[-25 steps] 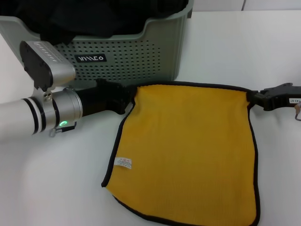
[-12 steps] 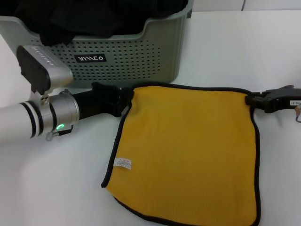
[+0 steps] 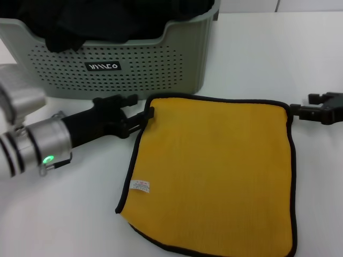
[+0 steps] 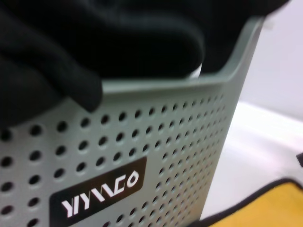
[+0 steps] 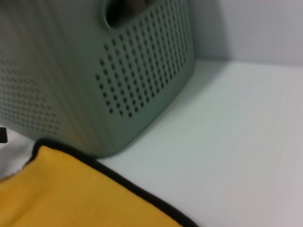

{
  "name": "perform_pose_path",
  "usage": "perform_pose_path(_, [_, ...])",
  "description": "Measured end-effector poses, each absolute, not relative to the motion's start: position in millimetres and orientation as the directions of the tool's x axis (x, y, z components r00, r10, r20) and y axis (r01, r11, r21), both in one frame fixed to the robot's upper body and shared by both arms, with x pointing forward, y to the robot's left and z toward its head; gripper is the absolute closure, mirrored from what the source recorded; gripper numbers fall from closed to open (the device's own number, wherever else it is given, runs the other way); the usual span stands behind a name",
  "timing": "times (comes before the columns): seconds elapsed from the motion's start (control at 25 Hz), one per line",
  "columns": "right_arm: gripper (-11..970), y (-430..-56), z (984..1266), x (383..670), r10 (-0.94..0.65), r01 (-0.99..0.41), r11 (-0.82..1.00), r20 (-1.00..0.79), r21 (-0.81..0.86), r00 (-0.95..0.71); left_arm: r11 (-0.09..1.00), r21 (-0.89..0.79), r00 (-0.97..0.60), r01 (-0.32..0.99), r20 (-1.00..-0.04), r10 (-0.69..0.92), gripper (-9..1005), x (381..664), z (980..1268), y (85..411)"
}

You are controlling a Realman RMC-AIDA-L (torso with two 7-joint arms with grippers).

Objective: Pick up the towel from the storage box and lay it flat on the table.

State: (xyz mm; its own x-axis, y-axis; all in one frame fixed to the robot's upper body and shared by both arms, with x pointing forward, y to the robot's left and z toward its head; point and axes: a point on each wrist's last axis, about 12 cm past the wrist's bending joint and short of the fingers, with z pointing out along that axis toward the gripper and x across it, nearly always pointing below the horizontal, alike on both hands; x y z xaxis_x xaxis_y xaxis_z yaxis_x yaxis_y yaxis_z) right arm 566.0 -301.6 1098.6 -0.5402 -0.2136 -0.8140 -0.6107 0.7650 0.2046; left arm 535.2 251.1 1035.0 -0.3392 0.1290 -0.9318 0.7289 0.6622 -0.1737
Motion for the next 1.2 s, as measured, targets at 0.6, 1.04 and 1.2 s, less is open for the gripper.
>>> perform_pose_path(0.6, [73,-287,1151,471,-0.143,-0.992,0.046,-0.982,0.12,-0.125,0.052,-0.182,-0.173,0.982,-0.975,-0.138,187,450,1084,248])
perform_pose_path(1.04, [73,-285,1155,458,-0.128,-0.989,-0.08,-0.985,0.126,-0.116,-0.044,-0.192,-0.195,0.98,-0.975,-0.105,147,446,1083,238])
perform_pose_path(1.2, [73,-283,1155,459,-0.125,-0.987,-0.091,-0.985,0.131,-0.119,-0.055,-0.199,-0.204,0.978,-0.973,-0.111,147,444,1083,238])
